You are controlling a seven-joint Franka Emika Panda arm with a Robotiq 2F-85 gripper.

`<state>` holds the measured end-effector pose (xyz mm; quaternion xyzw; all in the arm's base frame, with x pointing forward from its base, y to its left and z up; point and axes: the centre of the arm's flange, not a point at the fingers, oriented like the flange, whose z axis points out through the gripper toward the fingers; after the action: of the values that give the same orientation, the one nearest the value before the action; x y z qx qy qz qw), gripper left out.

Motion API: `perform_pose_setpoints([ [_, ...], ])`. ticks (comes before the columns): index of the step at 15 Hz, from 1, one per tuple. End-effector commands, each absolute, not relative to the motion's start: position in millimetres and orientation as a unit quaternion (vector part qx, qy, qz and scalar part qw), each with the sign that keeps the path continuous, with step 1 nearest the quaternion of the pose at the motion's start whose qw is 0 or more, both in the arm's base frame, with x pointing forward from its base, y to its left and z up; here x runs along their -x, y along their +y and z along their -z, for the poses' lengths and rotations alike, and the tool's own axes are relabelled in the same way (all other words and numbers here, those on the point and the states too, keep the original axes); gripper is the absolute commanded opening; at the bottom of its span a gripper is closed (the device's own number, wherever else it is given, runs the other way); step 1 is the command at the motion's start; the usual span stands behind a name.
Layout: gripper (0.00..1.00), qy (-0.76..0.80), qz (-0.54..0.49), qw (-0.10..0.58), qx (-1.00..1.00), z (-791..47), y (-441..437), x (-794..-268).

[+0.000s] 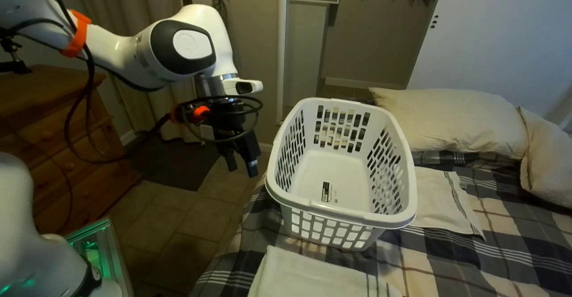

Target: Put the towel on the side of the laundry basket

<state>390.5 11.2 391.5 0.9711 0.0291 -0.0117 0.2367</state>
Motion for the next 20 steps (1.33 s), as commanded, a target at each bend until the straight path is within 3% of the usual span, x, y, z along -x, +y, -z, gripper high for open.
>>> perform_pose_setpoints([
  [1, 1.0, 0.027, -0.042, 0.246, -0.968, -346.7, 16.4, -382.6],
  [6, 1.0, -0.02, -0.094, 0.198, -0.975, -303.9, 6.3, -384.4],
  [12, 1.0, -0.059, -0.021, 0.188, -0.98, -255.6, -7.4, -387.5],
  [20, 1.0, -0.149, -0.079, 0.265, -0.95, -220.4, -19.7, -385.6],
])
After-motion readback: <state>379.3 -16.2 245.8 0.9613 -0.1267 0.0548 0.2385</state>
